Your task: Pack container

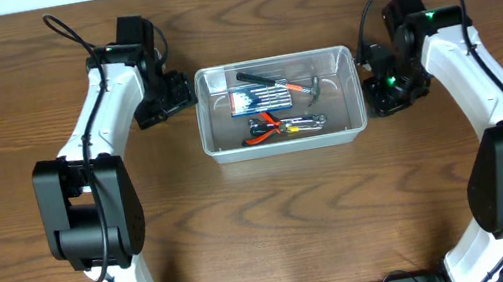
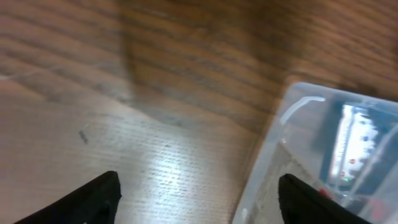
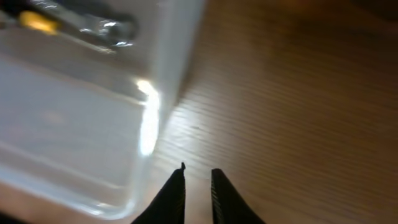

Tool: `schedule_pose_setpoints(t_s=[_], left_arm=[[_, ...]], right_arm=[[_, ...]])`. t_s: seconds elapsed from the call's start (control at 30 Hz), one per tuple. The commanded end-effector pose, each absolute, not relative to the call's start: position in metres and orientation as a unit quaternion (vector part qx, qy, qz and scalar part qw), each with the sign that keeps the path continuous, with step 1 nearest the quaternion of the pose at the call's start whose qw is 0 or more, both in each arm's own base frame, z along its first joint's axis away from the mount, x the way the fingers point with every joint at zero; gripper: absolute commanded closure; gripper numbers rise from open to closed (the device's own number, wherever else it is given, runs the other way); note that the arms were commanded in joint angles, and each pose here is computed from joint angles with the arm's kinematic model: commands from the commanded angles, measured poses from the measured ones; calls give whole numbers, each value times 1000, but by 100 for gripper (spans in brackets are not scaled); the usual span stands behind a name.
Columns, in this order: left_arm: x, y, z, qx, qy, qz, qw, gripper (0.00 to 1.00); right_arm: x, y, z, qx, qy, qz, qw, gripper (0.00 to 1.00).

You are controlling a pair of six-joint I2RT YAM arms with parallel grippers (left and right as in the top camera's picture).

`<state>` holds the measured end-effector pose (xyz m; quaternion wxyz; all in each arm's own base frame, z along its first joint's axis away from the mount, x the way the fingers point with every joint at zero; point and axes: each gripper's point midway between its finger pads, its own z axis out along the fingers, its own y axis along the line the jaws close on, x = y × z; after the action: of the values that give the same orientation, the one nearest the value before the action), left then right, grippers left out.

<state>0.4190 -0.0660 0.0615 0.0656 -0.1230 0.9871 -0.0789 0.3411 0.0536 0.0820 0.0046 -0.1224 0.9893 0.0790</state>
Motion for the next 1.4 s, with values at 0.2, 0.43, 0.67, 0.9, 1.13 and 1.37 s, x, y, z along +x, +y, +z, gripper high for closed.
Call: schedule_pose_setpoints(t_s=[0.2,0.43,0.67,0.9,1.13,1.37], left_arm=[[431,4,115,-137,980,-3,146,2],[414,29,198,-121,963,52,236,2],[356,28,251,-122,959,51,252,1],[306,17,284,-104,943,34,315,2],[241,2,269,-68,920,17,385,1],[203,1,258,-44,863,2,503,2]], right_arm=[[397,21,96,-81,991,-9,106,1],[458,9,171,-59,970,-34,233,1],[438,-18,225,21,965,-27,259,1],[388,-18,277,44,949,-18,311,1],[315,-1,276,31,922,-6,385,1],[239,3,198,90,925,-16,368,1]])
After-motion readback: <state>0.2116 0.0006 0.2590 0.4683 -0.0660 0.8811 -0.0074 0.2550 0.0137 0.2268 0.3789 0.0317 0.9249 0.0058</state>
